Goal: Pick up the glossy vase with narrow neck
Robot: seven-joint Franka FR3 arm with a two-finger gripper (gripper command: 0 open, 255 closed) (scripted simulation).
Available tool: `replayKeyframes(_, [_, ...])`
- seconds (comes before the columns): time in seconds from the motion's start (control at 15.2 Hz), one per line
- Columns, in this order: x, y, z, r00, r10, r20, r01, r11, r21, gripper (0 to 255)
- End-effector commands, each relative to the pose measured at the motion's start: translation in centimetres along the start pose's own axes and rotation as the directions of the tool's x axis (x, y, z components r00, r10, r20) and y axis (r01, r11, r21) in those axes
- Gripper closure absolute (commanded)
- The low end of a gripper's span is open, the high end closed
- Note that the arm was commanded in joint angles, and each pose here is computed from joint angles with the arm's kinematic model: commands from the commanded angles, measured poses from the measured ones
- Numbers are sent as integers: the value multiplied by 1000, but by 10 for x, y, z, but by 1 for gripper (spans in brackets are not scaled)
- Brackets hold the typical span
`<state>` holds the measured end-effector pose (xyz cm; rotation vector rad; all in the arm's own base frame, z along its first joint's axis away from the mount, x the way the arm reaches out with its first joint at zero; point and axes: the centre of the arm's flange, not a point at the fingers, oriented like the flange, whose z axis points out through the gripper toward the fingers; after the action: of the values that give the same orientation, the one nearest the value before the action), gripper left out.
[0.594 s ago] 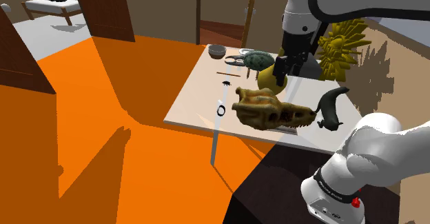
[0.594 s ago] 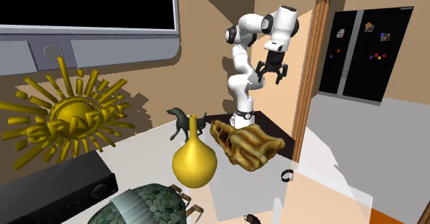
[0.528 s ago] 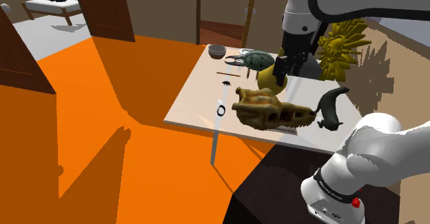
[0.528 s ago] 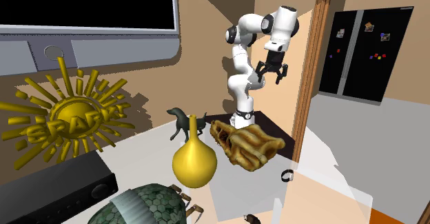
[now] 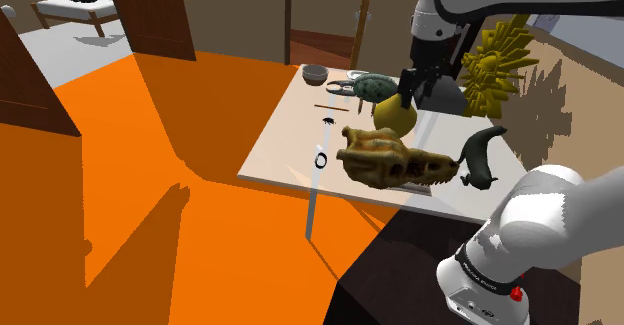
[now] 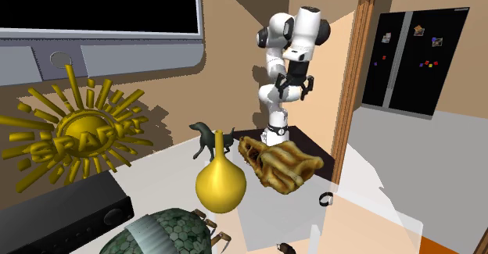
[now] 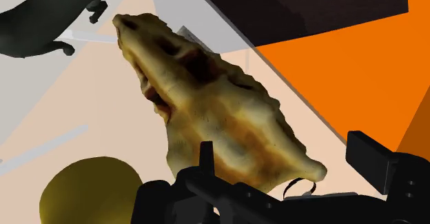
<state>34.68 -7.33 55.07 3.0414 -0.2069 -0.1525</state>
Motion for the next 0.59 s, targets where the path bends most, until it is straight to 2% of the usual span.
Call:
replayKeyframes(0.0, [16,24,0,1000,2,-5,-2,1000,6,0])
replayKeyframes(0.53, [73,115,9,1000,13,-23,-13,999,36,0])
